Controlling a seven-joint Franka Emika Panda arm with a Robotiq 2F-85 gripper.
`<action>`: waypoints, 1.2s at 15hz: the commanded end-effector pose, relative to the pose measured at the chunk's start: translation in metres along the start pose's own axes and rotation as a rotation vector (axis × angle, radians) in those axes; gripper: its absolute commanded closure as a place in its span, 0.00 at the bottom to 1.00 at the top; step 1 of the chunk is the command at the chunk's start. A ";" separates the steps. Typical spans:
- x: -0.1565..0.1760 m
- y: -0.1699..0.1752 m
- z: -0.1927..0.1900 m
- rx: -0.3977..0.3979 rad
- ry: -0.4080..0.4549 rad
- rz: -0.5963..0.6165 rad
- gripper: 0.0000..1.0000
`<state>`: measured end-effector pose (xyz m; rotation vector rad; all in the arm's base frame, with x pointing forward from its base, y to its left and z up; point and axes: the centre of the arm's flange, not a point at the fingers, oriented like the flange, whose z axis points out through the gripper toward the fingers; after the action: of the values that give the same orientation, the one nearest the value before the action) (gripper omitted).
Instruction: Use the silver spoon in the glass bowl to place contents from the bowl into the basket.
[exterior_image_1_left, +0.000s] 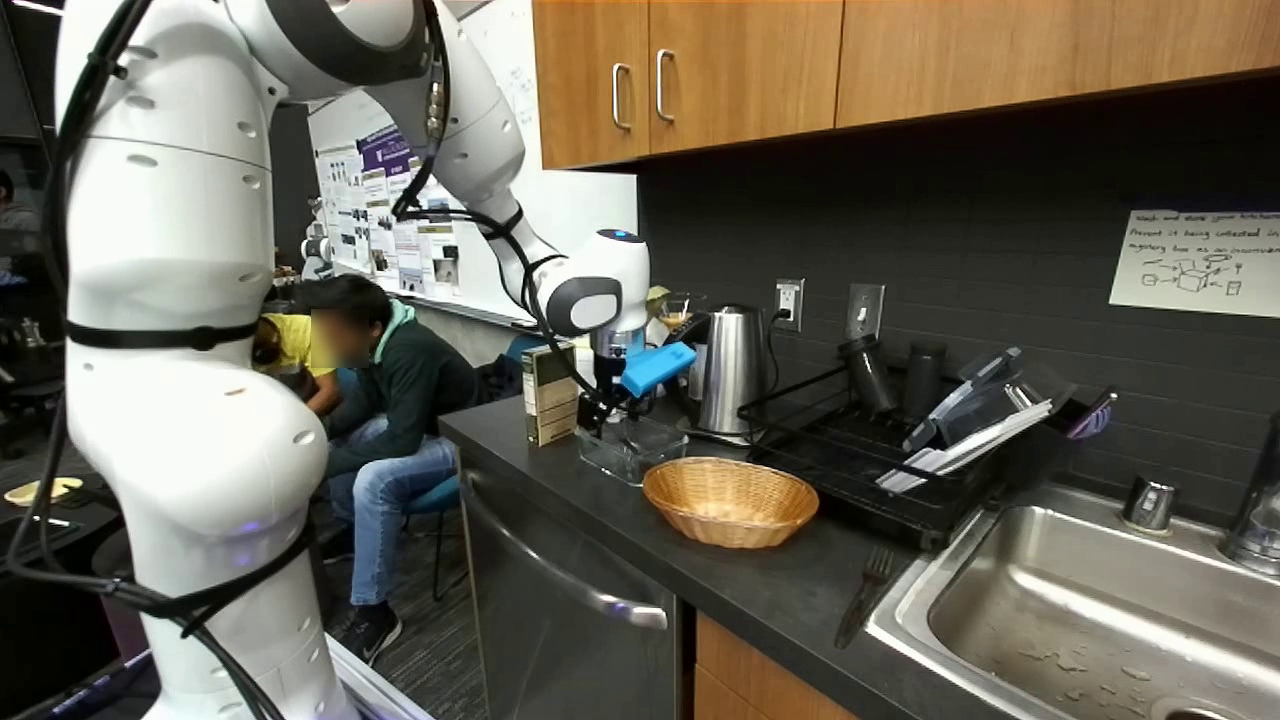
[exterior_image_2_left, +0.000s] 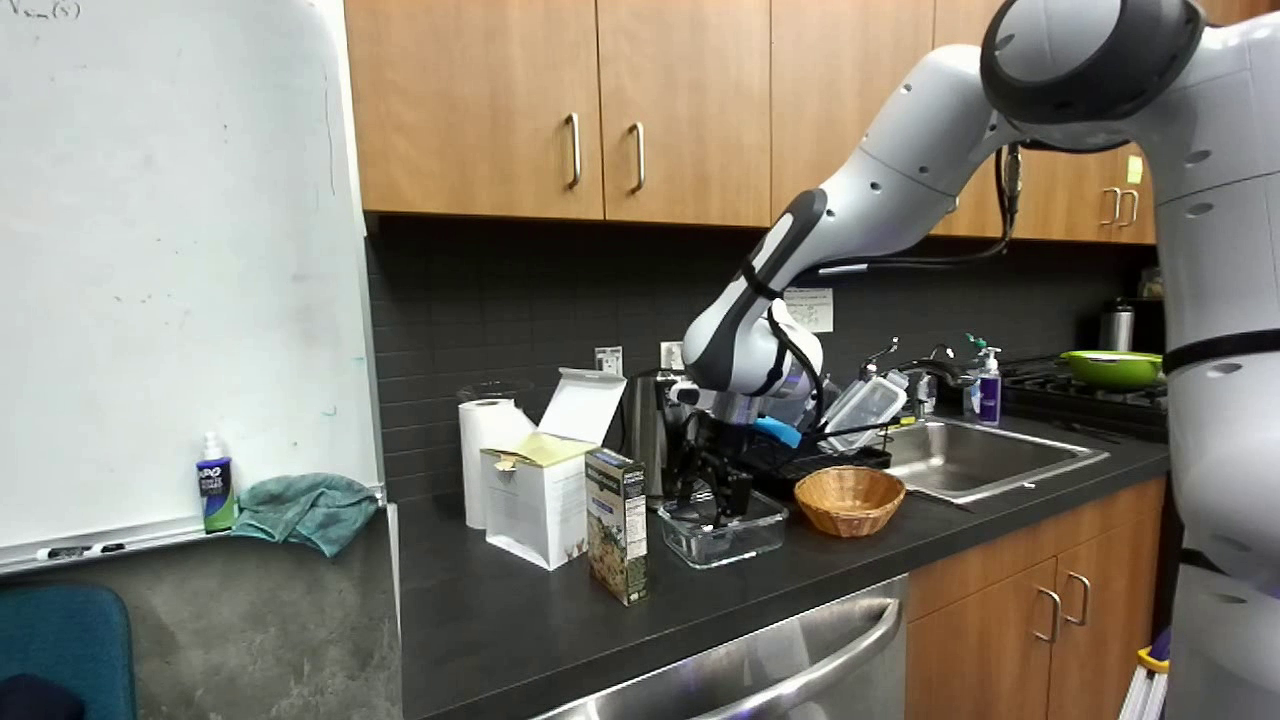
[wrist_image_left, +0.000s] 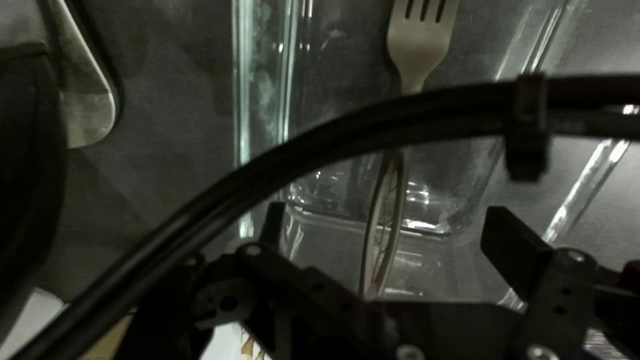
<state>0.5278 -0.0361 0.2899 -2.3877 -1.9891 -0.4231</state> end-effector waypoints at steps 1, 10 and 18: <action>-0.002 0.004 0.003 0.010 0.009 0.022 0.00; -0.004 0.003 0.006 0.024 0.010 0.028 0.46; -0.006 0.003 0.007 0.028 0.008 0.034 0.97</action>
<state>0.5258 -0.0402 0.2800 -2.3875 -1.9556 -0.3913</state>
